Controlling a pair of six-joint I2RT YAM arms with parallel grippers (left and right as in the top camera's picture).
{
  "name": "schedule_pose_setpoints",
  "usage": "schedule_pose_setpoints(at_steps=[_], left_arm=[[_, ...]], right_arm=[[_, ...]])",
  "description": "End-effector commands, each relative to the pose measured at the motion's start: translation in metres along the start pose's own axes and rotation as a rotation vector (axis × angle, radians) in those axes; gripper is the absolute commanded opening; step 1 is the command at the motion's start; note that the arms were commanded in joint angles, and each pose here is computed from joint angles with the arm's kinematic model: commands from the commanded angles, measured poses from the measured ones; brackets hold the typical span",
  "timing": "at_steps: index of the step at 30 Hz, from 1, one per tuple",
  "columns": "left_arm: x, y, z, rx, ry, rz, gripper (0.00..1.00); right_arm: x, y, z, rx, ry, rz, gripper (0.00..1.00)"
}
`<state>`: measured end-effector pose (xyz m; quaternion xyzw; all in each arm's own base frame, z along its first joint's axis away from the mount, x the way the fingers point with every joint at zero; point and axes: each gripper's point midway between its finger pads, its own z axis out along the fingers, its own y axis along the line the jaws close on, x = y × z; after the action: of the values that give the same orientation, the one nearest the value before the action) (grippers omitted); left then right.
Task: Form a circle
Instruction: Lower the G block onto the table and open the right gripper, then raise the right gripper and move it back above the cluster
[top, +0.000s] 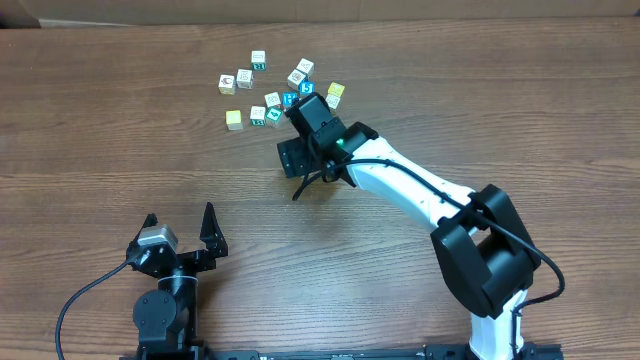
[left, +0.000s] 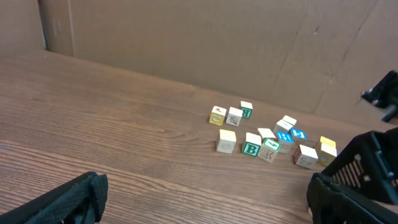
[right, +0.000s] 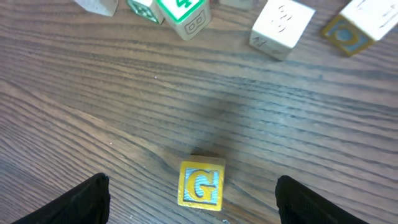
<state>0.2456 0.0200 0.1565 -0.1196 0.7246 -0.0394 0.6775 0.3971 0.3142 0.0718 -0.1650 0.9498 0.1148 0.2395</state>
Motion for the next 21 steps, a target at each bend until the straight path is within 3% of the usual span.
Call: schedule_pose_setpoints(at_steps=[1,12,21], left_arm=[[-0.001,-0.002,0.000,0.008,-0.007,0.022,1.00],[-0.001,-0.002,0.000,0.008,-0.006,0.022,1.00],[-0.001,-0.002,0.000,0.008,-0.007,0.022,1.00]], right_arm=[[-0.031,-0.004,-0.030,-0.001,-0.093,0.015,0.82],[-0.060,-0.039,-0.088,0.019,-0.186,0.086,0.82],[-0.050,-0.085,-0.095,0.087,-0.127,0.158,0.82]])
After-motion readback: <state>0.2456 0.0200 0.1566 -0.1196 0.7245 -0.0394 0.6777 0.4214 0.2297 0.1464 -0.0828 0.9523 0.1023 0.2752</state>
